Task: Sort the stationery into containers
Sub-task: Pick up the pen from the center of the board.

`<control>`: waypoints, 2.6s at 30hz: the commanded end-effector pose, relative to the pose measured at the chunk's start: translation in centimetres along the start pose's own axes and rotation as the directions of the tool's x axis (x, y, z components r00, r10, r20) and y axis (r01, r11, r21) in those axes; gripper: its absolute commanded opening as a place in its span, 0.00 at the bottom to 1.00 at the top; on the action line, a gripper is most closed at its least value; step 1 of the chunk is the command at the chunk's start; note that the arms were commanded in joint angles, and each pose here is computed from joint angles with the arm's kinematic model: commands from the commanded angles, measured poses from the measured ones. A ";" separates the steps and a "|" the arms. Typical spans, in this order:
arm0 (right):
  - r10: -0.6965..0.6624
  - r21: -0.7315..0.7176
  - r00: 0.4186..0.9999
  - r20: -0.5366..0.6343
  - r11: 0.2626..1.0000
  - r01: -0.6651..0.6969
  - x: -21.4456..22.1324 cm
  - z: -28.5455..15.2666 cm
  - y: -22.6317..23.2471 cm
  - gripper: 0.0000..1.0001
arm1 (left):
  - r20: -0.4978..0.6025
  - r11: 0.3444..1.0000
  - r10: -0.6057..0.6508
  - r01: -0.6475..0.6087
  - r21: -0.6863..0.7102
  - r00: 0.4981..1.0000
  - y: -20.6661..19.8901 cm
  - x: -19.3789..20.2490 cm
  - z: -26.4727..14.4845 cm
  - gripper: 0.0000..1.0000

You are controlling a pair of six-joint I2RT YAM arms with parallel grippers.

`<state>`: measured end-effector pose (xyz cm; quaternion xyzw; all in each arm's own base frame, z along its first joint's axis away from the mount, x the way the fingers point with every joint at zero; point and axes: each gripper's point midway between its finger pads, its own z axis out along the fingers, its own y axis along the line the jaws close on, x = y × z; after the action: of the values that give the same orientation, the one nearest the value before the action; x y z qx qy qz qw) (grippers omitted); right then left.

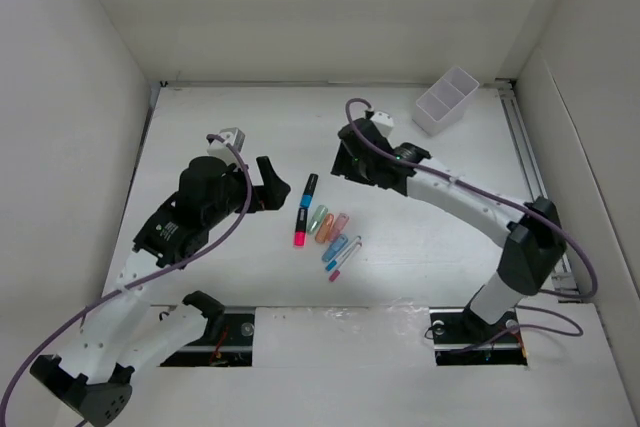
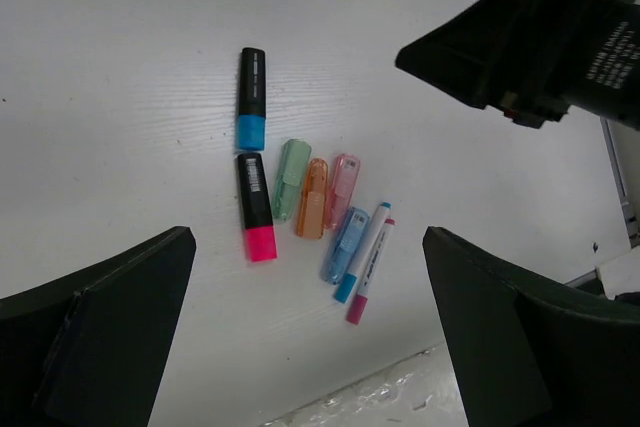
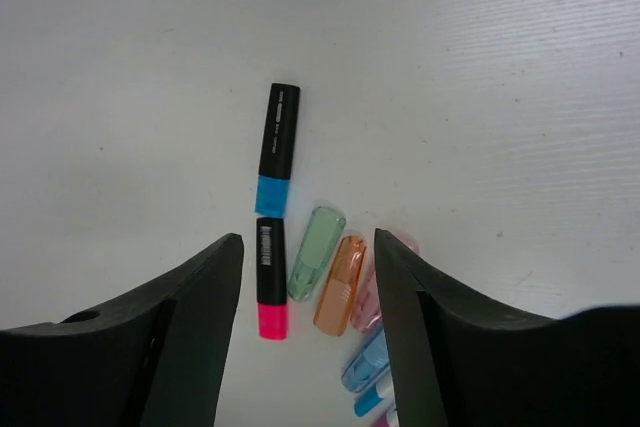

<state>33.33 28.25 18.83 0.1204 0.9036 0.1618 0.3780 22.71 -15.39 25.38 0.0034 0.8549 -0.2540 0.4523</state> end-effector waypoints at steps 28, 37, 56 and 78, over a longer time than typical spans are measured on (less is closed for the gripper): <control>-0.160 0.096 0.965 -0.207 0.978 0.183 5.7 12.0 4.9 0.66 | 0.190 0.990 -0.072 0.093 -0.105 0.979 2.6 -2.0 -5.4 1.00; -0.161 0.125 0.953 -0.256 0.972 0.198 7.6 15.5 4.5 0.59 | 0.177 0.995 -0.076 0.086 -0.050 0.981 1.6 -1.9 -5.1 1.00; -0.184 0.265 0.949 -0.256 0.931 0.252 9.0 18.2 1.4 0.52 | 0.214 0.997 -0.072 0.075 -0.003 0.974 0.5 -3.2 -6.1 1.00; 0.138 0.123 0.974 0.182 0.979 -0.162 -13.2 13.5 3.1 0.00 | 0.183 0.997 -0.071 0.068 0.020 0.981 -0.1 -2.9 -5.1 1.00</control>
<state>44.90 34.97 5.47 0.1178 0.9440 0.0448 0.3048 19.91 -11.83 27.95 -0.0542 0.8250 -0.2528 0.5026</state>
